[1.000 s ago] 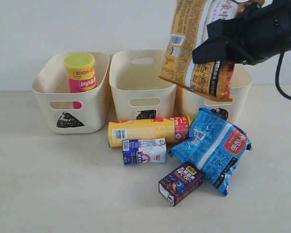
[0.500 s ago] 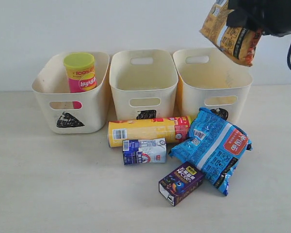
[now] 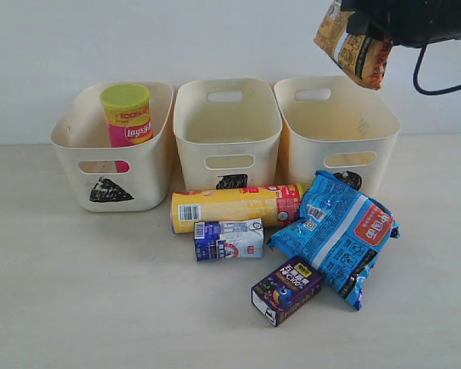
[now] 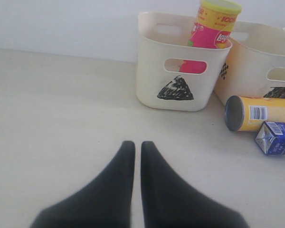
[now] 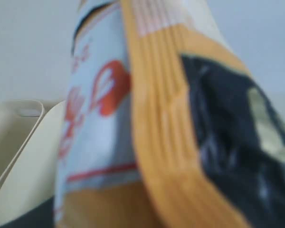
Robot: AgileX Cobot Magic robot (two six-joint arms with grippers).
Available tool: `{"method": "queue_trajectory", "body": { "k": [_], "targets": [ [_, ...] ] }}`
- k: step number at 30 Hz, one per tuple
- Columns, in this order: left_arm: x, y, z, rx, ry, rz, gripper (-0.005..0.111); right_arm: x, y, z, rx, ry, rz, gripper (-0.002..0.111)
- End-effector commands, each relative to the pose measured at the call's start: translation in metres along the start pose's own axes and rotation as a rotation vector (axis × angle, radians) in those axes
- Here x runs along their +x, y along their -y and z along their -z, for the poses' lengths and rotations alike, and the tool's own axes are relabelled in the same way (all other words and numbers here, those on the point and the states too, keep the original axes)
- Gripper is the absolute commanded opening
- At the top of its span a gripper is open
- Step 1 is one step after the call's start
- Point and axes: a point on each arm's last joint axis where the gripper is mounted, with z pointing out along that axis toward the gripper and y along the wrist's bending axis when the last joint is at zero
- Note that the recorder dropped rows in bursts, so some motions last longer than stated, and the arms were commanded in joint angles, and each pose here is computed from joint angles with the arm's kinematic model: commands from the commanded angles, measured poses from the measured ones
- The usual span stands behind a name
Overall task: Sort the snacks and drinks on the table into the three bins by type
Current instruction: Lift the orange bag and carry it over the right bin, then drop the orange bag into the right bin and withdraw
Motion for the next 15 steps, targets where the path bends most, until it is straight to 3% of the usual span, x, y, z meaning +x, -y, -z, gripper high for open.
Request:
{"method": "queue_trajectory", "body": {
  "k": [1, 15],
  "targets": [
    [-0.003, 0.0, 0.001, 0.0, 0.022, 0.011, 0.004, -0.011, 0.005, -0.017, 0.016, 0.033, 0.03, 0.0],
    [-0.003, 0.0, 0.001, 0.0, 0.022, 0.011, 0.004, 0.007, 0.031, -0.086, 0.077, 0.007, 0.042, 0.0]
  ]
}}
